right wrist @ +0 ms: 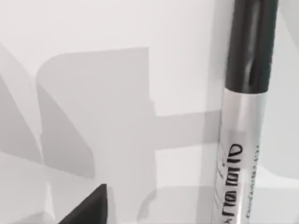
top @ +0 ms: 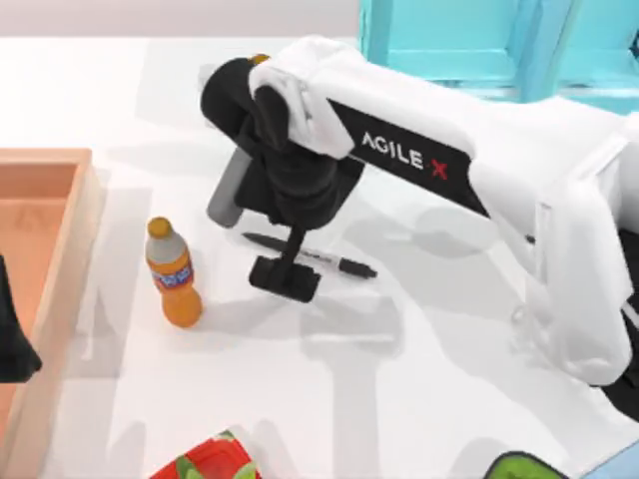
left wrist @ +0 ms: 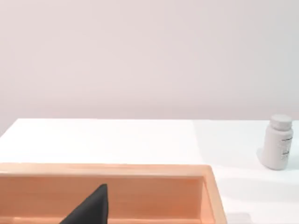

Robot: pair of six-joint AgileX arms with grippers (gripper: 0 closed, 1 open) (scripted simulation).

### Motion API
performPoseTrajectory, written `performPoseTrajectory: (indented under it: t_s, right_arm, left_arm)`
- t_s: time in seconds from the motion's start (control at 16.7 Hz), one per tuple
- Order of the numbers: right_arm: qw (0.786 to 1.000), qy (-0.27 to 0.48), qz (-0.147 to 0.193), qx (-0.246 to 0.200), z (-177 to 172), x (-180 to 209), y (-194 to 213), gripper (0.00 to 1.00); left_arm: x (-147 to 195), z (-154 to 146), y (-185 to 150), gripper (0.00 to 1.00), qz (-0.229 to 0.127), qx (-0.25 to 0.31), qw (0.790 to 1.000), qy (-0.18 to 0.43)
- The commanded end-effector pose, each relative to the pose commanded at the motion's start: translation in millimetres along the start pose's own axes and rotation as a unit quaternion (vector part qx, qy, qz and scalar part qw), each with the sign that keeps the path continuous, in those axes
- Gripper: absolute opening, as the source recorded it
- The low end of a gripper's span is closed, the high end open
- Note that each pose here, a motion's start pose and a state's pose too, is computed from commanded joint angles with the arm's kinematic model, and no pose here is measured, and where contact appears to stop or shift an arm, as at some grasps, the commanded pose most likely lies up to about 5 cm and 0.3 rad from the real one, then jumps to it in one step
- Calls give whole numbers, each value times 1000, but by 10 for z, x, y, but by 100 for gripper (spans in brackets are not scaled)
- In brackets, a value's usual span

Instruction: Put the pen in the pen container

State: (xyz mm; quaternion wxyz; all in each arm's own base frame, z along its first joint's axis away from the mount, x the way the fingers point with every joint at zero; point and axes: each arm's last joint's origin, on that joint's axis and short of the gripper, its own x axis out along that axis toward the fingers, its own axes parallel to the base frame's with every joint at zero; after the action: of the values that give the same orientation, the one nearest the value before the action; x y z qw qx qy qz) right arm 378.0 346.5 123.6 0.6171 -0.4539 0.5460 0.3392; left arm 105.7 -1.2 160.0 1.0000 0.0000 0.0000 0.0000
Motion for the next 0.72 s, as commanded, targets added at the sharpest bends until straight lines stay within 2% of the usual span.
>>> performPoseTrajectory:
  t_s: [0.24,0.54,0.72]
  right_arm:
    - [1000,0,0,0,-12,350,37,100]
    - [1000,0,0,0,-15,394,44,100]
    - [1000,0,0,0,-15,394,44,77]
  left_arm:
    - [0,0,0,100,0,0,1000,0]
    - [0,0,0,100,0,0,1000,0]
    - [0,0,0,100,0,0,1000,0]
